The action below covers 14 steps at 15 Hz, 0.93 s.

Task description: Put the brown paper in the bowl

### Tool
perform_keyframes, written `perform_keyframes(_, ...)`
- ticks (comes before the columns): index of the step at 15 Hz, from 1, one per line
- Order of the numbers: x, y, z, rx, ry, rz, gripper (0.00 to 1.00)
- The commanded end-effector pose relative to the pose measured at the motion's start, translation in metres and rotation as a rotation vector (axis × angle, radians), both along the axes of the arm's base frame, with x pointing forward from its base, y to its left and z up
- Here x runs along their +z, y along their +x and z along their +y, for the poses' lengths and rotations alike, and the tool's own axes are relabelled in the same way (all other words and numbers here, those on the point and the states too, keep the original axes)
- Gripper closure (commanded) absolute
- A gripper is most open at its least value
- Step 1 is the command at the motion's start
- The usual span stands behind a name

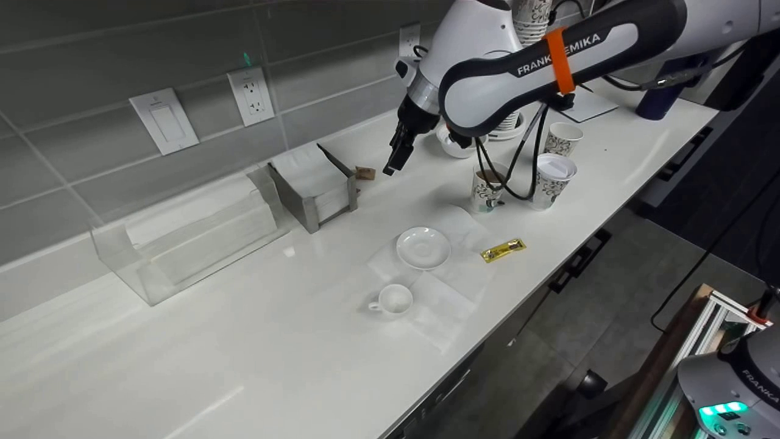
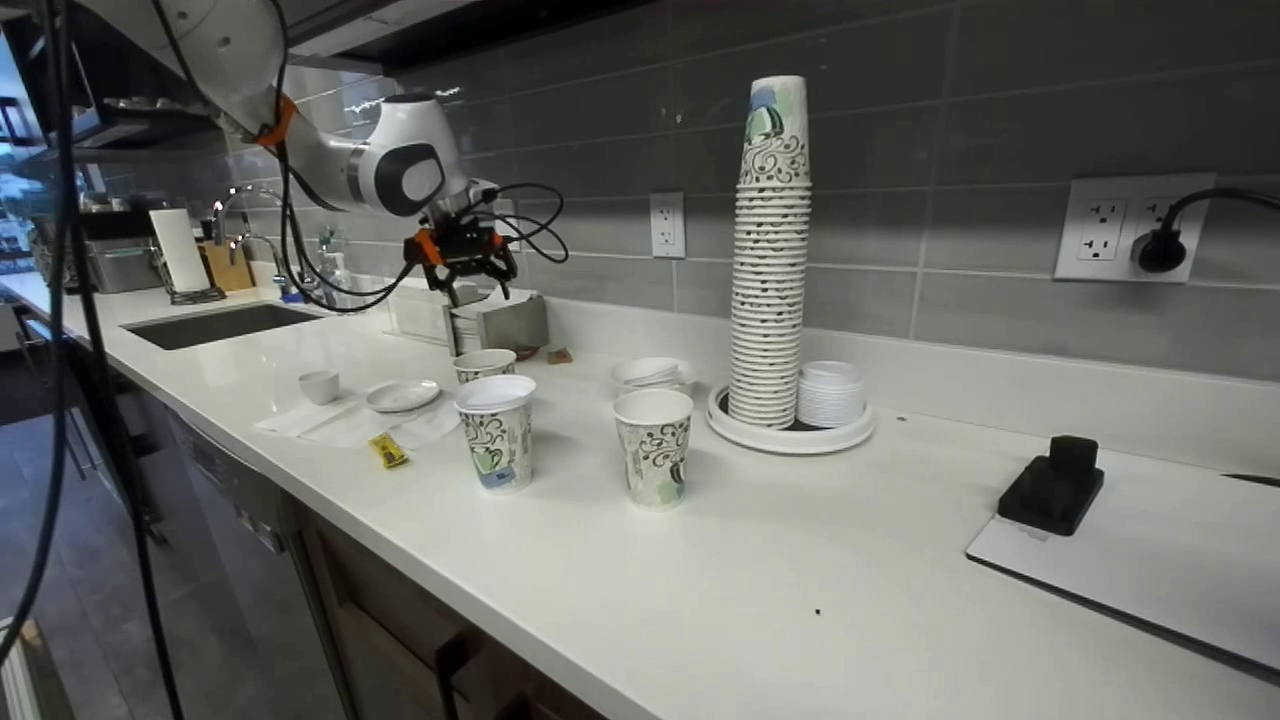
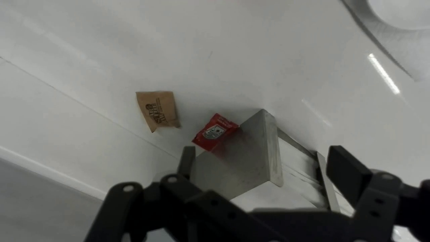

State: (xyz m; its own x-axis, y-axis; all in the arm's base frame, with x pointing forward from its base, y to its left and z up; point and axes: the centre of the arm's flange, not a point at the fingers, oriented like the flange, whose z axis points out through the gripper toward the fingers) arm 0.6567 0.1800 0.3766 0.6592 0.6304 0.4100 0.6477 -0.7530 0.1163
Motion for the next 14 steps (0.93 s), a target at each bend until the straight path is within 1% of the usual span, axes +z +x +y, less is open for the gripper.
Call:
perform_keyframes(1, -0.008, 0.005, 0.0, -0.02, 0.004, 0.007, 0.0)
perform_keyframes(3, -0.028, 0.029, -0.004, -0.052, -0.022, -0.004, 0.0)
perform_keyframes(4, -0.039, 0.04, -0.007, -0.05, -0.043, 0.006, 0.0)
perform_keyframes(5, -0.049, 0.054, -0.009, -0.044, -0.047, 0.024, 0.0)
perform_keyframes(6, -0.058, 0.066, -0.012, -0.049, -0.07, 0.018, 0.0)
perform_keyframes(8, -0.07, 0.09, -0.013, -0.037, -0.076, 0.019, 0.0)
perform_keyframes(10, -0.079, 0.113, -0.012, -0.03, -0.098, 0.001, 0.0)
perform_keyframes(11, -0.082, 0.121, -0.011, -0.029, -0.1, -0.004, 0.03)
perform_keyframes(12, -0.084, 0.129, -0.01, -0.027, -0.107, -0.005, 0.1)
perform_keyframes(13, -0.088, 0.135, -0.01, -0.025, -0.122, 0.001, 0.08)
perform_keyframes(14, -0.09, 0.14, -0.01, -0.026, -0.127, 0.009, 0.13)
